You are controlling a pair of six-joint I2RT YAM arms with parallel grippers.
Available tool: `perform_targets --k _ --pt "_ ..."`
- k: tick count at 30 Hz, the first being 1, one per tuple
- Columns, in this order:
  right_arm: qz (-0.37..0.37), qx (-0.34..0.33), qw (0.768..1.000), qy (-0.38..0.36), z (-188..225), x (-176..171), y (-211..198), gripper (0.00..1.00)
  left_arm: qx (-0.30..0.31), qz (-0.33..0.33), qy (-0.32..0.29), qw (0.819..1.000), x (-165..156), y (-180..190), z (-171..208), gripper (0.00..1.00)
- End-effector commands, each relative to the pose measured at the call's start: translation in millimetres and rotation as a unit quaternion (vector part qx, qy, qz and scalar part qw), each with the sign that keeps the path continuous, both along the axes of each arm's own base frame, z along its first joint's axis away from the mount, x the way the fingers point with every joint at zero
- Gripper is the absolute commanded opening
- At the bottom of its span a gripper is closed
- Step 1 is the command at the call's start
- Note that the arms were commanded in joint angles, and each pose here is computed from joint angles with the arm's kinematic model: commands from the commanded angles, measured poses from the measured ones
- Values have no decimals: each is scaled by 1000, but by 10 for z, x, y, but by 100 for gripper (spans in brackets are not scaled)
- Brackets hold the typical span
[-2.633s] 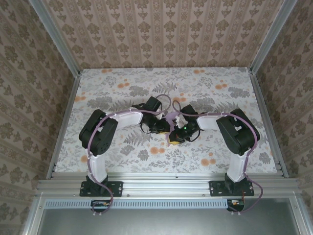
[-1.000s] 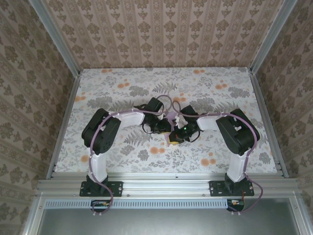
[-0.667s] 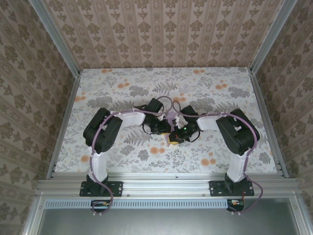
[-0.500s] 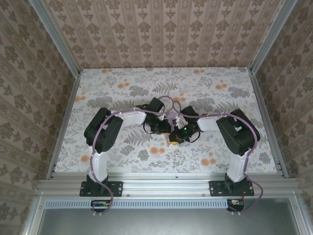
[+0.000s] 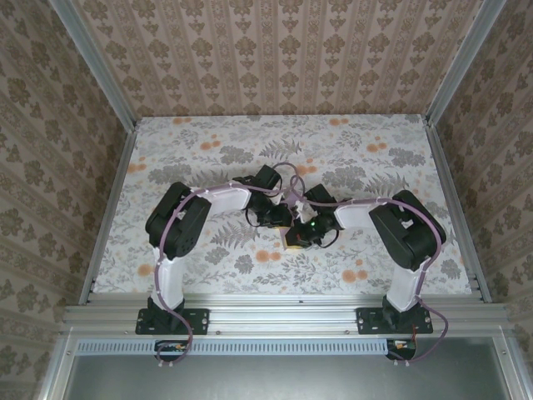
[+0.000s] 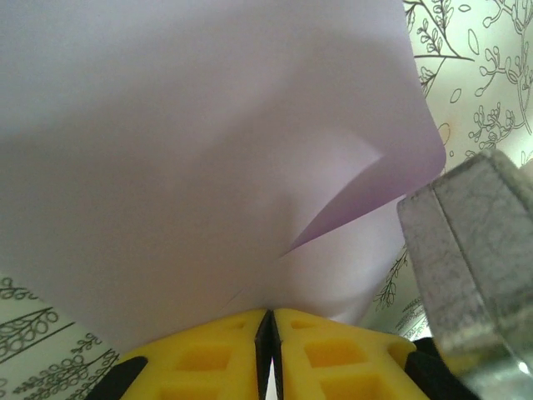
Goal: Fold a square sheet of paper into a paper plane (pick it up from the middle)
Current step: Third fold the triangle at the center of the table.
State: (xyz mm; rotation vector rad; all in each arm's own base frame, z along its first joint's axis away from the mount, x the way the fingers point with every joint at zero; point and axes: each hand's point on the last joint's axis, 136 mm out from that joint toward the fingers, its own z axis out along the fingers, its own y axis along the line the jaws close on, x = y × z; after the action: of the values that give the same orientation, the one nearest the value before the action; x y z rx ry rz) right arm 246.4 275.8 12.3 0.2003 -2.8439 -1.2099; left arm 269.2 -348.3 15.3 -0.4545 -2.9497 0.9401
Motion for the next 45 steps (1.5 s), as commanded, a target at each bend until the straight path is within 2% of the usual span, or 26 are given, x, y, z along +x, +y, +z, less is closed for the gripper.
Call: perform_targets --k 1,7,14,18,23,28,45 --pt "10 -36 998 47 -136 -315 -55 9 154 0 38 987 -264 560 -798 18" --pt "25 -38 998 46 -103 -394 61 9 157 -4 42 987 -283 580 -837 18" --pt "19 0 999 37 140 -350 155 9 150 -7 40 988 -271 546 -820 18" --pt "-10 55 998 26 365 -178 170 9 150 -10 39 988 -287 558 -815 18" --pt "-69 68 995 -3 553 127 -91 9 147 -10 37 988 -302 575 -803 18" --pt "-105 37 994 -8 455 323 -317 8 141 -9 33 989 -293 559 -773 18" --pt "-110 4 994 0 78 631 -284 8 149 -11 29 988 -306 601 -758 17"
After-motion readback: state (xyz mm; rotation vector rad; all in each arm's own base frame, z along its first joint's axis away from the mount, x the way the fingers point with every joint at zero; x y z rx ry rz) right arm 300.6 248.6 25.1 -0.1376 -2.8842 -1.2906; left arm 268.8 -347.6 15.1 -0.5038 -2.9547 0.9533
